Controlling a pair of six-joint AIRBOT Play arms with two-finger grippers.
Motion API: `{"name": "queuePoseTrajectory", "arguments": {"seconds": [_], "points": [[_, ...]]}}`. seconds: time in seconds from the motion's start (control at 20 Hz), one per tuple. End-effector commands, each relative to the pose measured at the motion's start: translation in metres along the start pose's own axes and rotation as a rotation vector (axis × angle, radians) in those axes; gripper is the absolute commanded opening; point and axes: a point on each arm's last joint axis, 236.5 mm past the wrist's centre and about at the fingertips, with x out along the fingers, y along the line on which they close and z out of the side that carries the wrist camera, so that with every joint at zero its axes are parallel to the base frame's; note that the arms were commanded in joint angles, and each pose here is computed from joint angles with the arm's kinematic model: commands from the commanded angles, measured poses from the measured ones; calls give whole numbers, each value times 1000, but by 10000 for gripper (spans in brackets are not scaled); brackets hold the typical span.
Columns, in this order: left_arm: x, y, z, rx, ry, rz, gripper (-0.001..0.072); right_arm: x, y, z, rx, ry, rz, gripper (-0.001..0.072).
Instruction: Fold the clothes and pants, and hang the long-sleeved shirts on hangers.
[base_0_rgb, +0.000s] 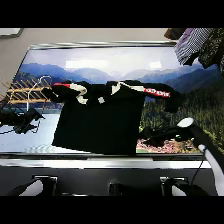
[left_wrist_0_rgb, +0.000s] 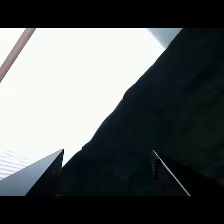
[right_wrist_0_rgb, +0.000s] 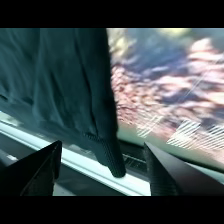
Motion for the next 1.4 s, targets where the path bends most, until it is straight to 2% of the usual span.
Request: {"name": "queuePoseTrajectory", "arguments": {"seconds": [0.0, 0.15, 0.2, 0.3, 0.35, 0.8, 1.2, 1.25, 1.3, 1.35], "points": [[4, 4, -5, 4, 9, 6, 621, 40, 9, -11, -9, -42, -50, 597], [4, 6, -4, 30, 8, 12, 622, 52, 20, -15, -1, -51, -46, 588], [5, 6, -3, 60, 4, 12, 622, 53, 21, -16, -1, -46, -44, 531], [10, 8, -3, 94, -4, 12, 622, 53, 21, -18, -1, -37, -43, 130], [15, 12, -6, 104, 3, 16, 622, 53, 21, -21, -2, -27, -44, 44], [63, 29, -53, 161, 94, -36, 622, 47, 32, -30, 2, 23, -28, 42], [86, 12, -76, 251, 175, -83, 610, 47, 33, -37, 13, 50, -22, 43], [88, 9, -80, 266, 185, -82, 581, 47, 35, -37, 18, 50, -14, 43], [90, 6, -82, 282, 189, -82, 375, 47, 37, -37, 24, 50, -4, 43], [90, 2, -82, 301, 185, -85, 33, 47, 39, -36, 26, 49, 2, 43]]}}
